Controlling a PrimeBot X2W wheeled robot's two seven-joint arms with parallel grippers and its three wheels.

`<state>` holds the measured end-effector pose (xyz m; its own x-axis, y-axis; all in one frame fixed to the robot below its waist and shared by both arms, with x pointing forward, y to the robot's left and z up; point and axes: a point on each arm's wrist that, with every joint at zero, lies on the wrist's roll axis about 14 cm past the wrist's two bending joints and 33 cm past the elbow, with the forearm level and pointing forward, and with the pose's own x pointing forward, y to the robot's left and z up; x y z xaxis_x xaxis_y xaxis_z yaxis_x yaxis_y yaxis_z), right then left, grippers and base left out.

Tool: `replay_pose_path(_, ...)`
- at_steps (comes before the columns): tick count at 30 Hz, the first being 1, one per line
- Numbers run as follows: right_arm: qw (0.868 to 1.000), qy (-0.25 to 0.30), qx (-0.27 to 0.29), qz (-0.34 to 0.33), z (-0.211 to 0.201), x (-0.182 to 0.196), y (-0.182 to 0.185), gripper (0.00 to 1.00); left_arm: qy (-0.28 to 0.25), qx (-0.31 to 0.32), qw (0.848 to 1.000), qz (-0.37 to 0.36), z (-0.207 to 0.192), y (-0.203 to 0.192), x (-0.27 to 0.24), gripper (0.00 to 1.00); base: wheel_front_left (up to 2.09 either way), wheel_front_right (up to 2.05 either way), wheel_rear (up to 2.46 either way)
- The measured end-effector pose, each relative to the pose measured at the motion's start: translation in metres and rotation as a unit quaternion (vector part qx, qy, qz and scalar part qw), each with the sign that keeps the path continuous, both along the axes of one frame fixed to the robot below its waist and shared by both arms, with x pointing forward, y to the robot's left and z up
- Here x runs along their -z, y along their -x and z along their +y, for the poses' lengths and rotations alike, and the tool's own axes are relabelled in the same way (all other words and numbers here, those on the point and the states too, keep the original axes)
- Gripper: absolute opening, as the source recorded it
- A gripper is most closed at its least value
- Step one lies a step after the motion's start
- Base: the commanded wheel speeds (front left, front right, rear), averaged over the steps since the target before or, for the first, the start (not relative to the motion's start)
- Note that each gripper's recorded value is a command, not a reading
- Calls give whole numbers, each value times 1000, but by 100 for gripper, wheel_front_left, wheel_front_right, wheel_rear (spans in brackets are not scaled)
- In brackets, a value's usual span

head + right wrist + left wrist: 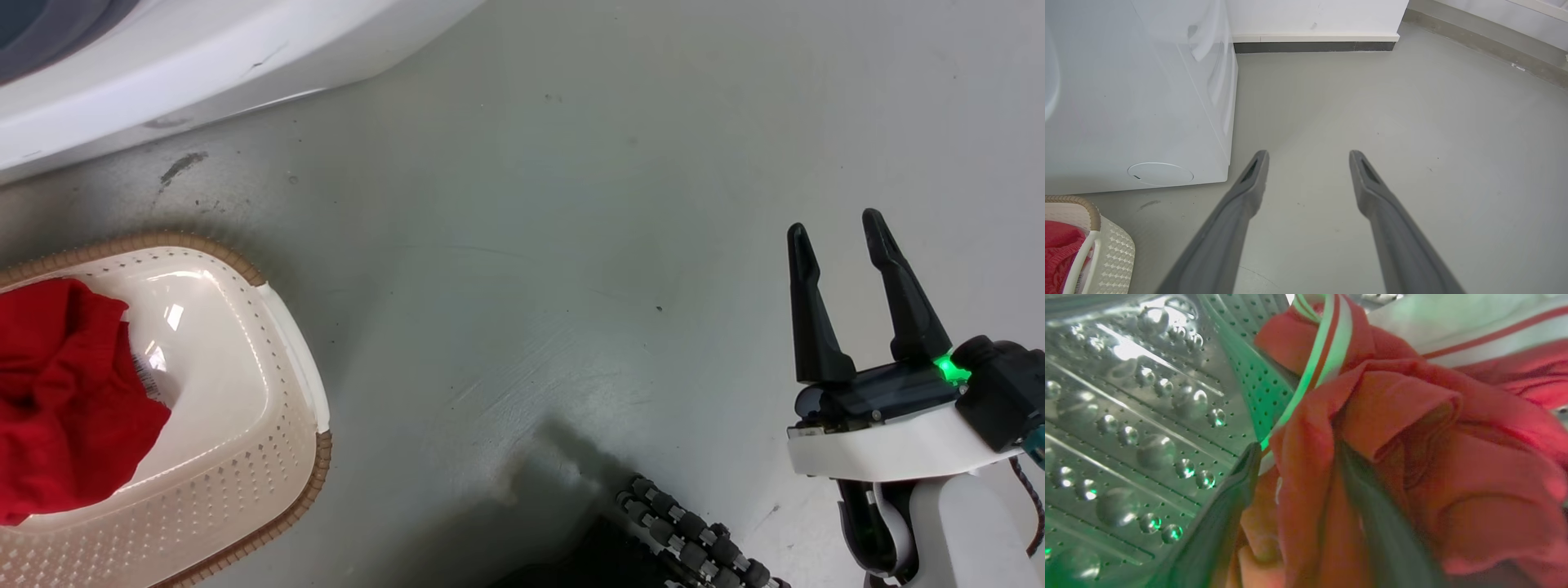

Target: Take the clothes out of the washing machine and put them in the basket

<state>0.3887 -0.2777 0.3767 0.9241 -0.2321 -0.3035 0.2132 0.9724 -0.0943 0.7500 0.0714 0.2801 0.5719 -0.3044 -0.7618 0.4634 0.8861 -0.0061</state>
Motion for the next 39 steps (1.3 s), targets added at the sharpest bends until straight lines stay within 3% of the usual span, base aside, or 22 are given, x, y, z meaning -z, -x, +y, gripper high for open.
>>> replay_pose_path(1, 1000, 0, 0, 0, 0, 0, 0, 100, -1, 1, 1000, 3, 0, 1, 1, 45, 0, 0, 0)
replay_pose_path(2, 1000, 0, 0, 0, 0, 1, -1, 100, -1, 3, 1000, 3, 0, 1, 1, 0, 0, 0, 0)
replay_pose_path(12, 1000, -3, -11, -10, 5, -2, -9, 100, 8, 10, 999, -48, 4, -9, -13, 0, 0, 0, 0)
replay_pose_path(21, 999, 2, -20, -43, 6, -21, -18, 100, 44, 17, 992, -114, 3, -2, -58, 0, 0, 0, 0)
replay_pose_path(30, 994, 11, -41, -99, 13, -55, -34, 100, 63, 26, 978, -197, 22, 26, -113, 0, 0, 0, 0)
replay_pose_path(39, 989, 12, -60, -135, 26, -82, -31, 100, 90, 43, 965, -244, 24, 94, -136, 0, 0, 0, 0)
